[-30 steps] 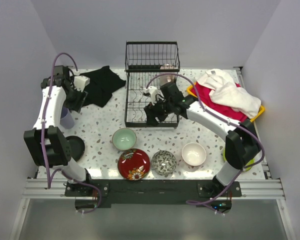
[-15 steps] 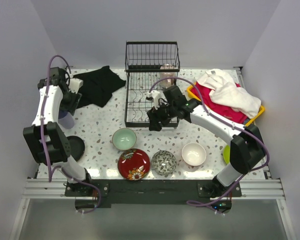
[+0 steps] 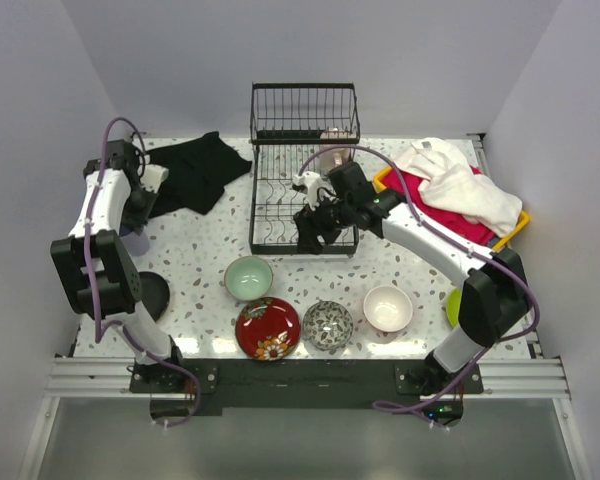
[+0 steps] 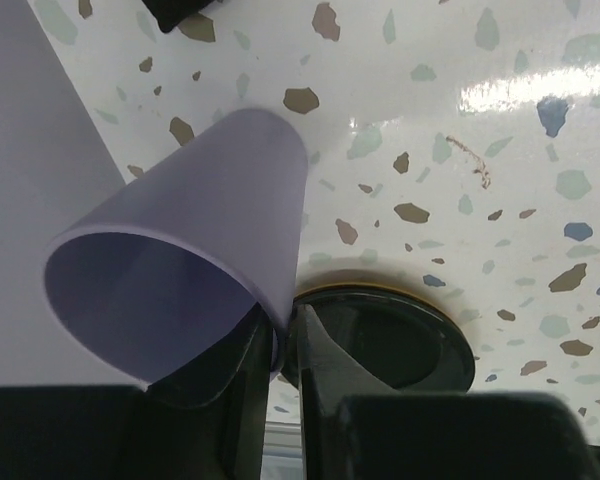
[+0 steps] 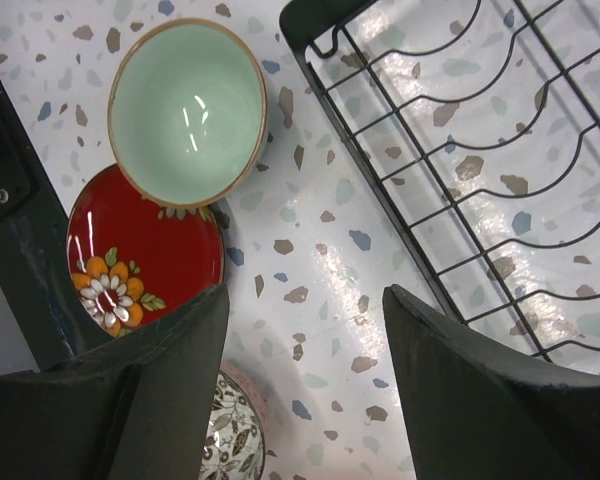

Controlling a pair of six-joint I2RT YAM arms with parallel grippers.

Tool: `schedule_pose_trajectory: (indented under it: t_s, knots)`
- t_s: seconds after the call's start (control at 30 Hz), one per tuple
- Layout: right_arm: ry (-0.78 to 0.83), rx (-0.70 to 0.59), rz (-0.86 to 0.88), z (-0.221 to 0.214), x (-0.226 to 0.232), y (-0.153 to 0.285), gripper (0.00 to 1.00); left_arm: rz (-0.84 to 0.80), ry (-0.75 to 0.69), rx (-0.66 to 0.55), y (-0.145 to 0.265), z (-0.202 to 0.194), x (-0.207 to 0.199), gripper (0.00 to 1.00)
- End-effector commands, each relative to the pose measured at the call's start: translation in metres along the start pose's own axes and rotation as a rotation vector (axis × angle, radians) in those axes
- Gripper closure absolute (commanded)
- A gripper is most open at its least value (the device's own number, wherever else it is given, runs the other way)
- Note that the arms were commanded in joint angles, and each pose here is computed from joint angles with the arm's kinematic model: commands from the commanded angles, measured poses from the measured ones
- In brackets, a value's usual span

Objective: Load the mixed dishes into the dish rack

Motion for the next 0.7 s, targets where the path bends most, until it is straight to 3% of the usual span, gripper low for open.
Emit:
schedule_pose_trajectory:
  t_s: [0.0,0.1,0.23,0.37,0.4,0.47,0.53,0.57,0.6,0.67]
  knots:
    - [0.033,-0.052,0.024,0.031,0.003,0.004,0.33,0.043,-0.021,0.017,0.010,-0.016,0.001,0.90]
    - [0.024,-0.049,0.040,0.041,0.004,0.001,0.33,0.037,-0.030,0.007,0.013,-0.022,-0.003,1.00]
    - [0.031,-0.086,0.066,0.063,0.012,0.009,0.33,-0.023,-0.039,-0.098,0.044,-0.015,-0.015,1.00]
    - [0.038,-0.165,0.138,0.107,0.035,0.034,0.30,-0.016,-0.177,-0.399,0.116,0.009,-0.044,1.00]
    - [0.027,-0.168,0.158,0.111,0.038,0.039,0.22,-0.001,-0.227,-0.446,0.123,0.010,-0.051,1.00]
    - [-0.028,-0.187,0.200,0.125,0.047,0.046,0.16,0.072,-0.312,-0.650,0.160,0.019,-0.068,1.00]
    - [-0.100,-0.177,0.281,0.131,0.052,0.054,0.06,0.115,-0.391,-0.761,0.170,0.022,-0.081,1.00]
    - [-0.220,-0.172,0.315,0.134,0.048,0.059,0.01,0.152,-0.480,-0.845,0.189,0.020,-0.093,1.00]
    - [-0.264,-0.202,0.366,0.142,0.046,0.061,0.01,0.174,-0.524,-0.838,0.177,0.014,-0.099,1.00]
    - [-0.555,-0.201,0.529,0.151,0.035,0.064,0.01,0.286,-0.642,-0.928,0.178,0.011,-0.108,1.00]
Point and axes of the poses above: each gripper's point midway between its finger pads, its own y axis back along the fingers, its own x axis along the line the jaws close on, z = x × y, the point moved 4 cm from there along y, back along the fingers, and after that the axes turned 4 degrees about -y, right-handed, at the moved point
